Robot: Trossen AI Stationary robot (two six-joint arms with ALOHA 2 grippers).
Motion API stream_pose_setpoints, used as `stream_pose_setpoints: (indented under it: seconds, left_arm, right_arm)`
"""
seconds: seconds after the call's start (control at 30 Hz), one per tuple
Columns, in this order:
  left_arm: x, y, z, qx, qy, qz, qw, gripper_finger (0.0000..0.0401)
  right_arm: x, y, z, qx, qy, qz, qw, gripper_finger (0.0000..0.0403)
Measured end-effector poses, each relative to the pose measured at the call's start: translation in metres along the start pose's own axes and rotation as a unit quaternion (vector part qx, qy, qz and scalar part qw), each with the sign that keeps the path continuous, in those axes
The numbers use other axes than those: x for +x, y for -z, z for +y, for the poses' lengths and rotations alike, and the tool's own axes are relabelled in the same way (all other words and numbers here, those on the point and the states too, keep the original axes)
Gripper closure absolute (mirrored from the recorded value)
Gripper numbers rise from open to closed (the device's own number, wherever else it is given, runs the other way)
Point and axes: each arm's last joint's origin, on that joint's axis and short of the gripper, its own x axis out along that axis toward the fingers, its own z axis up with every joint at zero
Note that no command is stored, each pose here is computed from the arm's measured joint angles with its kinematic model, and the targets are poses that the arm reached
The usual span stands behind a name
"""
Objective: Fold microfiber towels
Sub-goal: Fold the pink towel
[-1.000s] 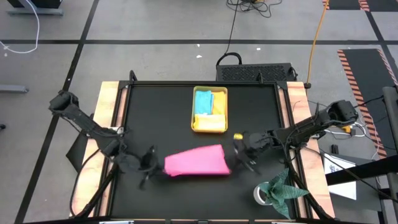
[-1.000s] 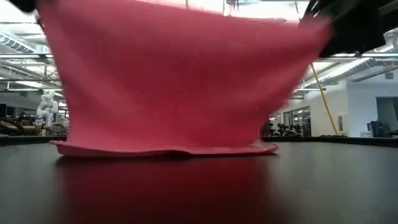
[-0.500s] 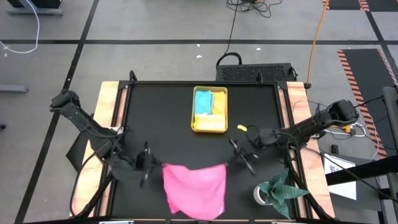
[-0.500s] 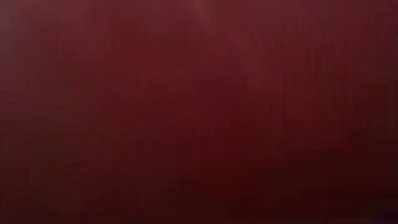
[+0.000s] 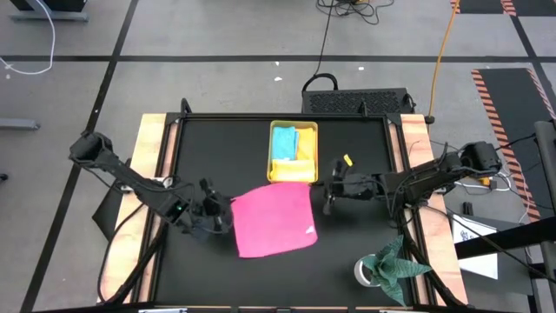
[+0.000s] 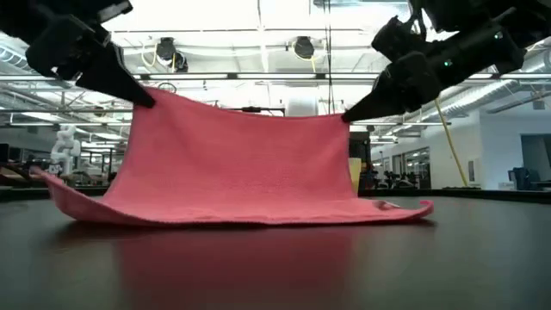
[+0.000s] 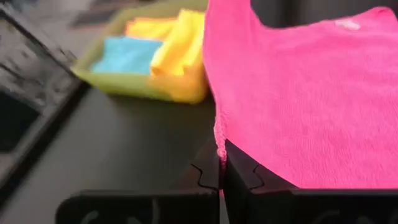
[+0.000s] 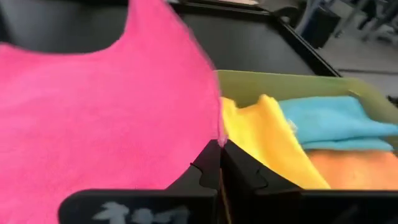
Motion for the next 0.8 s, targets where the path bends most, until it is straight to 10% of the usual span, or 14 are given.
stream_pose_setpoints:
  seconds: [0.5, 0.8]
  left_arm:
    - [0.0, 0.015, -0.055, 0.069, 0.218, 0.035, 0.973, 0.0392]
    - [0.007, 0.024, -0.08, 0.033, 0.275, 0.045, 0.96, 0.0389]
  right_arm:
    - [-0.017, 0.006, 0.044, -0.079, -0.23, 0.006, 0.97, 0.0403]
    - [-0.014, 0.014, 0.053, -0.079, -0.276, 0.032, 0.957, 0.0403]
